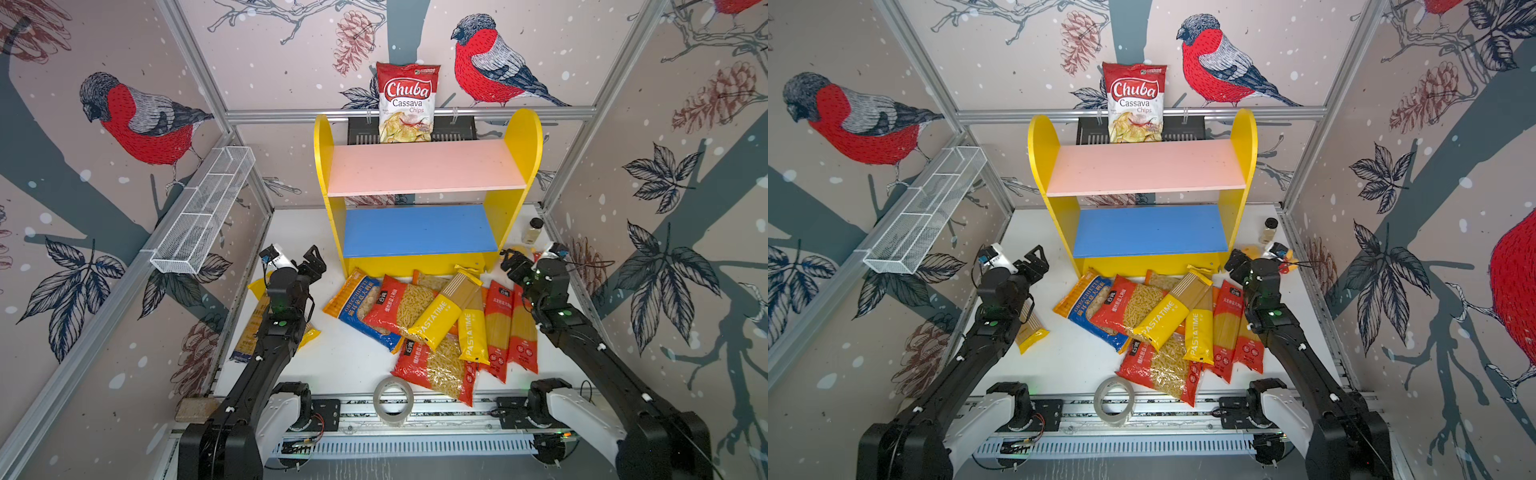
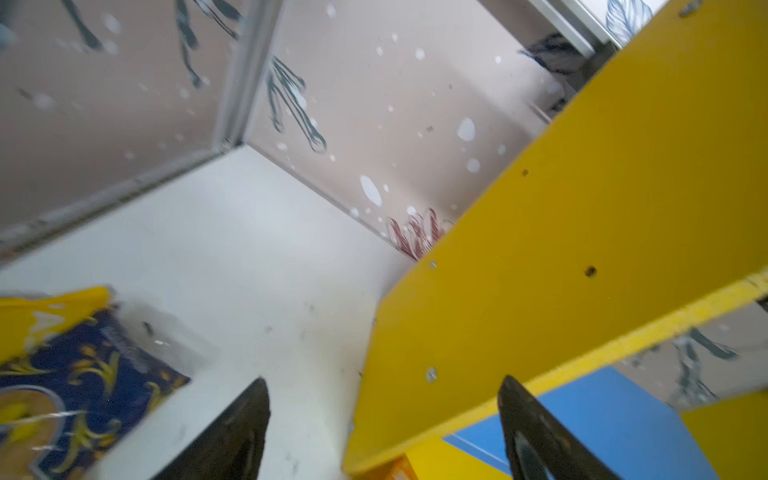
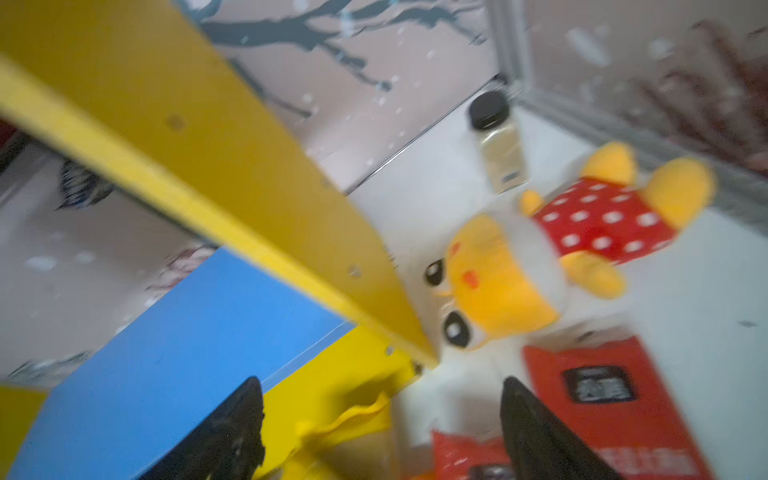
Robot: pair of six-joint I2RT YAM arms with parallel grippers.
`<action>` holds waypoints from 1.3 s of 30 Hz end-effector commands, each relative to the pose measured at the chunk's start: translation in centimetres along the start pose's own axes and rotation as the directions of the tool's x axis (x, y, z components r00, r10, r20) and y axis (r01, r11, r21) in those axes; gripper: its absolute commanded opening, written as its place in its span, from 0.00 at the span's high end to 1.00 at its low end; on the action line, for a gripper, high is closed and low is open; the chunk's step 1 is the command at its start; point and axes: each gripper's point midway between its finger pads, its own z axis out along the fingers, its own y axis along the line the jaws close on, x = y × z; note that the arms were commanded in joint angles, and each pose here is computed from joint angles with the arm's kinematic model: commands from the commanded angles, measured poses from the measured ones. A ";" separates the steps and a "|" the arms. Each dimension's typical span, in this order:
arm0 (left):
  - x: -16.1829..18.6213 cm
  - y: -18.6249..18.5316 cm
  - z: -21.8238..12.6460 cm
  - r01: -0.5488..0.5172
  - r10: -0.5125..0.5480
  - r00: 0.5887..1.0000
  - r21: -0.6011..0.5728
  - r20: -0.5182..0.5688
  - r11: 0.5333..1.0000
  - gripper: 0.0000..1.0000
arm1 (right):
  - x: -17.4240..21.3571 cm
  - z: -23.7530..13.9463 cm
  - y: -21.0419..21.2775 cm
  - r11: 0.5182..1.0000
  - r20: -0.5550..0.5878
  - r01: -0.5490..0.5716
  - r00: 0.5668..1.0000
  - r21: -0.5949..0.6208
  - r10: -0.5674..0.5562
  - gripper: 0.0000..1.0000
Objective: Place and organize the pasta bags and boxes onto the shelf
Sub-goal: 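Reach both grippers down to the tan-and-yellow spaghetti package among the bags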
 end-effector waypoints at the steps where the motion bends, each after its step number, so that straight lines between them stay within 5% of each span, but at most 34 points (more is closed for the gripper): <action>1: 3.3 -4.7 -0.2 -0.012 0.039 0.984 0.150 -0.172 0.989 0.19 | 5.1 -1.1 3.4 0.995 -0.181 -0.046 0.983 -0.083 0.030 0.12; 7: 8.2 -11.3 -2.6 -0.176 0.226 0.948 0.222 -0.222 0.959 0.15 | 11.0 -3.6 7.1 0.984 -0.331 -0.082 0.943 -0.159 0.025 0.12; 16: 17.0 -18.6 -5.1 -0.148 0.307 0.892 0.429 -0.331 0.891 0.12 | 16.3 -5.8 7.2 0.971 -0.560 -0.146 0.829 -0.191 0.015 0.17; 23: 19.9 -20.0 -5.2 -0.083 0.317 0.851 0.488 -0.418 0.869 0.15 | 17.7 -6.1 6.9 0.939 -0.651 -0.286 0.753 -0.193 0.096 0.26; 33: 26.6 -20.0 -6.3 0.031 0.359 0.718 0.542 -0.597 0.839 0.34 | 20.4 -6.0 6.8 0.911 -0.711 -0.378 0.686 -0.167 0.154 0.20; 39: 28.5 -20.1 -6.2 0.063 0.367 0.681 0.550 -0.633 0.833 0.53 | 20.3 -5.7 8.1 0.877 -0.695 -0.417 0.704 -0.238 0.146 0.28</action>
